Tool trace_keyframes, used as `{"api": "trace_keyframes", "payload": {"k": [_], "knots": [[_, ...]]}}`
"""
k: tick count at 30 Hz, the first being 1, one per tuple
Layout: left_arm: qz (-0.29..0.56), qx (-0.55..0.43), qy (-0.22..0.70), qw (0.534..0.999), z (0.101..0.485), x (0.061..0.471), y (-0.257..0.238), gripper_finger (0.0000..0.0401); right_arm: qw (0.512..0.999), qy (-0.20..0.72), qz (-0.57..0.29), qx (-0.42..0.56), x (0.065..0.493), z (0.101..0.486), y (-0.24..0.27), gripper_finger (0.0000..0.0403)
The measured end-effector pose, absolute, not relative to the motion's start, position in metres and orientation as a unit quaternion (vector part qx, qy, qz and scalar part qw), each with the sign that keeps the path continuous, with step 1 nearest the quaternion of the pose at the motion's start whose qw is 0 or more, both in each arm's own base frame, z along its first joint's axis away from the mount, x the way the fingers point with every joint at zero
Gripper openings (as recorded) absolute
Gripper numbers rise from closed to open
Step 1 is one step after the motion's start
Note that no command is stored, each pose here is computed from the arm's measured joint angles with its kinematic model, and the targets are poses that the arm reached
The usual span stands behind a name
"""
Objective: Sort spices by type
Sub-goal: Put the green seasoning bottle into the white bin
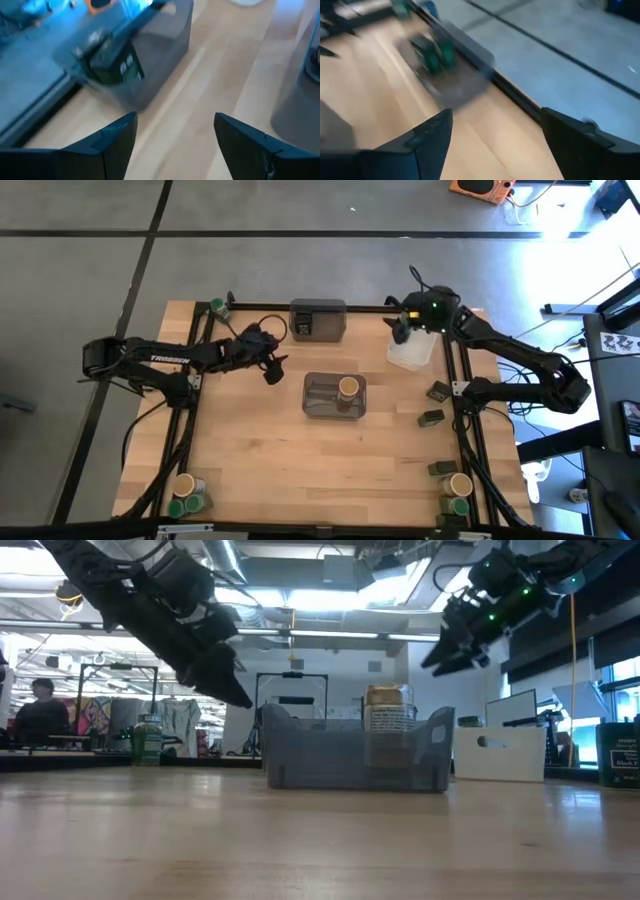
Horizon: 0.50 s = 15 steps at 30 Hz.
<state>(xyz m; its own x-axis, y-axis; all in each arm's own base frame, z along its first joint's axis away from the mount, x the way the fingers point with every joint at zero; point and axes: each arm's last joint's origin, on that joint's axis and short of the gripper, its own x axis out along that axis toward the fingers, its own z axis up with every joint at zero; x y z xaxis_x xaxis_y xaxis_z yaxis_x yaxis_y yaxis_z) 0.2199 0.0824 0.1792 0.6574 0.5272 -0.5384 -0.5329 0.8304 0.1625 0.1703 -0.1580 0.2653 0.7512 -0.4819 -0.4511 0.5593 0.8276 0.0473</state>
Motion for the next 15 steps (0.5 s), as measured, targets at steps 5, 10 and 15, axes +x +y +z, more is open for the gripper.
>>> {"api": "trace_keyframes", "payload": {"k": [5,10,15], "knots": [[0.32,0.038,0.27,0.907,0.198,0.227,0.09,0.0262,0.954,0.17,-0.242,0.048,0.183,0.275,-0.15,0.0299],[0.423,0.075,0.276,0.86,0.239,0.236,0.103,0.0262,0.966,0.149,-0.209,-0.007,0.194,0.281,-0.14,0.0299],[0.496,0.059,0.321,0.805,0.28,0.229,0.123,0.0262,0.969,0.143,-0.198,-0.028,0.198,0.283,-0.135,0.0299]]}}
